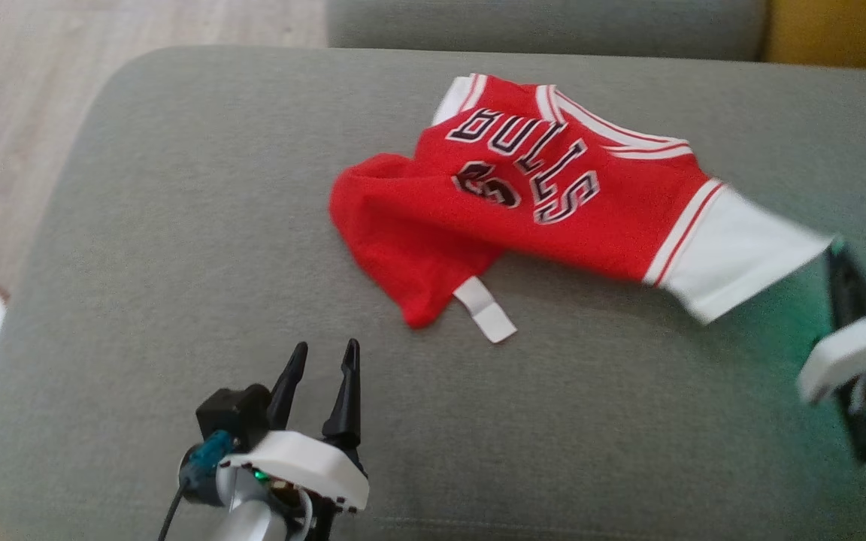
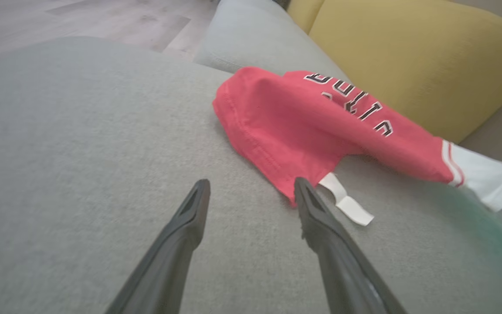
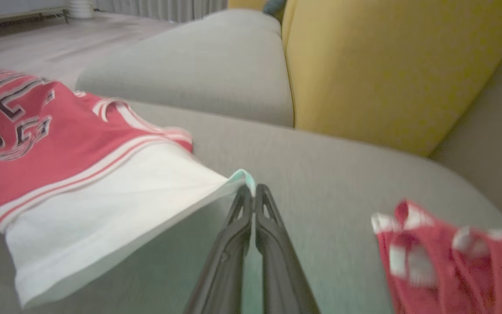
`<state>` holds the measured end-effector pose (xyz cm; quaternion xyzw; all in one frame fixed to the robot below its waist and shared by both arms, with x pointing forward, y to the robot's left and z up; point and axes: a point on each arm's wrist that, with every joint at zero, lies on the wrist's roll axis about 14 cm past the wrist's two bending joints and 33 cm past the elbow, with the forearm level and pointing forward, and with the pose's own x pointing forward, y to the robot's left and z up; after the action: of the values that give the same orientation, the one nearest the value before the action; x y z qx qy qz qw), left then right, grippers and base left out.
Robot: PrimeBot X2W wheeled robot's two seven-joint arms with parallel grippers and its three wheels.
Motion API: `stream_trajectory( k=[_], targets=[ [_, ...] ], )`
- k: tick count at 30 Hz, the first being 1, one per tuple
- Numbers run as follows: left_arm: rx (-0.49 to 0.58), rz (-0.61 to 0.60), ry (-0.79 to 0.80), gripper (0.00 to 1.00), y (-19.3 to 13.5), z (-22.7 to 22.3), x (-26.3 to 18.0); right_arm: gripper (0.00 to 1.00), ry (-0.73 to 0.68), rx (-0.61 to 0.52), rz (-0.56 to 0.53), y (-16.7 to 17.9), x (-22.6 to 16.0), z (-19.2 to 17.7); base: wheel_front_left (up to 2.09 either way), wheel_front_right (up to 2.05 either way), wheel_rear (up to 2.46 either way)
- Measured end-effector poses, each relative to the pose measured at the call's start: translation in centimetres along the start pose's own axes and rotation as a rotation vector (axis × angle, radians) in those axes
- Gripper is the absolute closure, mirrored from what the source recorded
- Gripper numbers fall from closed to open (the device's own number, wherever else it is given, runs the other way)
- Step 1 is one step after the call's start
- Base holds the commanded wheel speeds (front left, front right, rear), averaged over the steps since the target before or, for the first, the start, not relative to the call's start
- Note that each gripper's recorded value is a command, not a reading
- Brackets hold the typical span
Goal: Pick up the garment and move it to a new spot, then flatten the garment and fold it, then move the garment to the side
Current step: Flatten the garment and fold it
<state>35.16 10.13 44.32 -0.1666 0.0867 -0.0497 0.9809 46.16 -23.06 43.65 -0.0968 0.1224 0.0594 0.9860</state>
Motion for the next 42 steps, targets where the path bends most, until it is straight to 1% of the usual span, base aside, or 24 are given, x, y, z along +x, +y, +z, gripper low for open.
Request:
stream_trajectory(
  k=[1, 2, 3, 4, 7, 10, 13, 16, 18, 21, 27, 28, 29, 30, 36, 42],
  targets=[
    [0.0, -0.019, 0.003, 0.0, -0.5, -0.1, 0.3, 1.0, 0.03, 0.026, -0.008, 0.3, -0.9, -1.5, 0.0, 0.0, 0.0],
    [0.001, -0.035, 0.009, 0.0, -0.9, -0.2, 0.6, 0.67, 0.051, 0.046, -0.014, 0.7, -1.6, -2.6, 0.0, 0.0, 0.0],
    [0.003, -0.047, 0.015, 0.0, -1.2, -0.4, 0.8, 0.19, 0.06, 0.071, -0.023, 1.0, -2.2, -3.2, 0.0, 0.0, 0.0],
    [0.006, -0.06, 0.021, 0.0, -1.6, -0.5, 1.1, 0.0, 0.058, 0.095, -0.035, 1.2, -2.6, -3.4, 0.0, 0.0, 0.0],
    [0.012, -0.088, 0.042, 0.0, -2.5, -1.1, 1.7, 0.0, 0.008, 0.116, -0.059, 1.2, -3.0, -2.3, 0.0, 0.0, 0.0],
    [-0.007, -0.093, 0.075, 0.0, -2.9, -2.1, 2.1, 0.0, -0.037, 0.153, -0.078, 1.6, -3.6, -1.3, 0.0, 0.0, 0.0],
    [-0.014, -0.093, 0.108, 0.0, -3.2, -2.9, 2.7, 0.0, -0.039, 0.198, -0.089, 2.6, -4.6, -1.9, 0.0, 0.0, 0.0],
    [-0.032, -0.109, 0.134, 0.0, -3.8, -3.5, 3.9, 0.0, -0.035, 0.213, -0.103, 2.7, -5.4, -2.4, 0.0, 0.0, 0.0],
    [-0.013, -0.132, 0.147, 0.0, -4.5, -3.9, 4.8, 0.0, -0.048, 0.219, -0.117, 2.3, -5.5, -2.1, 0.0, 0.0, 0.0],
    [0.012, -0.135, 0.182, 0.0, -4.7, -5.0, 5.9, 0.0, -0.068, 0.233, -0.126, 2.2, -5.8, -1.6, 0.0, 0.0, 0.0],
    [0.054, -0.135, 0.269, 0.0, -4.6, -7.9, 6.4, 0.0, -0.079, 0.25, -0.171, 0.9, -6.8, -1.7, 0.0, 0.0, 0.0],
    [0.056, -0.14, 0.274, 0.25, -4.7, -8.1, 6.5, 0.0, -0.079, 0.25, -0.176, 0.7, -6.9, -1.7, 0.0, 0.0, 0.0],
    [0.054, -0.146, 0.273, 0.69, -4.9, -8.1, 6.8, 0.0, -0.076, 0.25, -0.181, 0.6, -7.0, -1.8, 0.0, 0.0, 0.0],
    [0.052, -0.154, 0.269, 1.0, -5.1, -8.0, 7.0, 0.0, -0.073, 0.251, -0.185, 0.5, -7.0, -2.0, 0.0, 0.0, 0.0],
    [0.044, -0.15, 0.243, 1.0, -4.9, -7.0, 6.6, 0.0, -0.093, 0.272, -0.199, 0.2, -7.2, -1.4, 0.0, 0.0, 0.0],
    [0.068, -0.088, 0.119, 1.0, -2.9, -3.2, 5.9, 0.0, -0.105, 0.286, -0.175, 1.2, -7.4, -1.1, 0.0, 0.0, 0.0]
  ],
)
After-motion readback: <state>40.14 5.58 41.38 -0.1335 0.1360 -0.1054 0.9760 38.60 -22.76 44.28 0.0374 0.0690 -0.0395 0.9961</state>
